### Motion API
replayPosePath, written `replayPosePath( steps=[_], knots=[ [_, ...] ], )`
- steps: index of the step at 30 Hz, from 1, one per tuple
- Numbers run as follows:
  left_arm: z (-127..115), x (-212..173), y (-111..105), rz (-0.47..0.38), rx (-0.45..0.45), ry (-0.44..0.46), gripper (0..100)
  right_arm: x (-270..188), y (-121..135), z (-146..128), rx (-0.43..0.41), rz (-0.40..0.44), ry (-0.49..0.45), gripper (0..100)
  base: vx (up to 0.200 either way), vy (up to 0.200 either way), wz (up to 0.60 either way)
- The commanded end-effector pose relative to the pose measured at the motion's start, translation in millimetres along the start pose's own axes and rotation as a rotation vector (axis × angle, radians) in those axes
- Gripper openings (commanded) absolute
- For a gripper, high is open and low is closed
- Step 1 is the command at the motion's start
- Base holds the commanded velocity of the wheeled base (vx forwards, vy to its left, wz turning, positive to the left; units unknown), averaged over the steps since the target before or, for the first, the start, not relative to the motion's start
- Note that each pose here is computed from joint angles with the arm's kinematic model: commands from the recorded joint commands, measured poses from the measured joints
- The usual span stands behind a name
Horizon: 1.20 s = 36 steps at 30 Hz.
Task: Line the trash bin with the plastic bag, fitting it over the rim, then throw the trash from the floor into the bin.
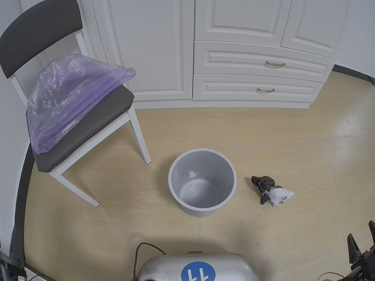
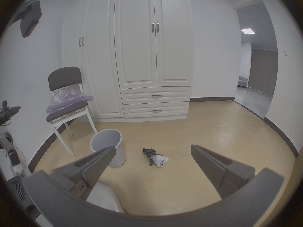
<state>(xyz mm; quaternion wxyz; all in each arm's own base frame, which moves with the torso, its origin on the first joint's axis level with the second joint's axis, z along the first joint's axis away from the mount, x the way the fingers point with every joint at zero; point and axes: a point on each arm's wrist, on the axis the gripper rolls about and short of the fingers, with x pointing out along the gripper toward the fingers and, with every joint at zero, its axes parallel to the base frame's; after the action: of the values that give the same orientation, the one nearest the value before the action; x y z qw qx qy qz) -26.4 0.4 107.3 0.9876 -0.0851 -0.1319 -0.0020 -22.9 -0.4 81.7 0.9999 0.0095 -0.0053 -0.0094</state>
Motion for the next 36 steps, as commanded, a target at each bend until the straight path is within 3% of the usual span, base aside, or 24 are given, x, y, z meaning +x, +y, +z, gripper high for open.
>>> replayPosePath(
  steps=[1,5,12,15,22,27,29,31,33,34,36],
  knots=[
    [-9.4,-1.4,2.6,0.05,-0.002,0.046,100,0.0,-0.2,-5.4,-0.016,-0.009,0.003,100,0.0,0.0,0.0],
    [-11.1,-1.4,3.2,0.062,0.068,0.06,100,0.0,-0.1,-5.1,-0.01,-0.003,0.0,100,0.0,0.0,0.0],
    [-4.7,-1.7,1.9,0.048,0.088,0.027,100,0.0,-0.2,-5.4,-0.014,-0.009,0.003,100,0.0,0.0,0.0],
    [1.3,-2.3,0.6,0.037,0.153,0.018,100,0.0,-0.1,-5.2,-0.037,-0.001,0.001,100,0.0,0.0,0.0],
    [-1.1,-2.7,1.2,0.045,0.164,0.053,100,0.0,-0.2,-5.1,0.001,-0.006,0.0,100,0.0,0.0,0.0],
    [-4.3,-3.5,1.7,0.046,0.227,0.099,100,0.0,0.3,-5.4,-0.077,0.014,0.002,100,0.0,0.0,0.0],
    [-6.1,-3.5,2.0,0.045,0.264,0.12,100,0.0,0.3,-5.2,-0.06,0.016,0.001,100,0.0,0.0,0.0],
    [-6.5,-3.9,2.0,0.04,0.263,0.128,100,-3.4,0.3,9.5,0.019,0.012,-0.072,100,0.0,0.0,0.0],
    [-9.7,-3.6,2.6,0.044,0.265,0.137,100,-17.8,0.8,52.1,0.215,0.051,-0.215,100,0.0,0.0,0.0],
    [-10.0,-3.6,2.7,0.044,0.266,0.14,100,-19.6,0.8,60.9,0.258,0.051,-0.204,100,0.0,0.0,0.0],
    [-8.6,-3.9,2.3,0.036,0.267,0.145,100,-15.5,1.3,57.6,0.158,0.026,-0.106,100,0.0,0.0,0.0]
  ],
)
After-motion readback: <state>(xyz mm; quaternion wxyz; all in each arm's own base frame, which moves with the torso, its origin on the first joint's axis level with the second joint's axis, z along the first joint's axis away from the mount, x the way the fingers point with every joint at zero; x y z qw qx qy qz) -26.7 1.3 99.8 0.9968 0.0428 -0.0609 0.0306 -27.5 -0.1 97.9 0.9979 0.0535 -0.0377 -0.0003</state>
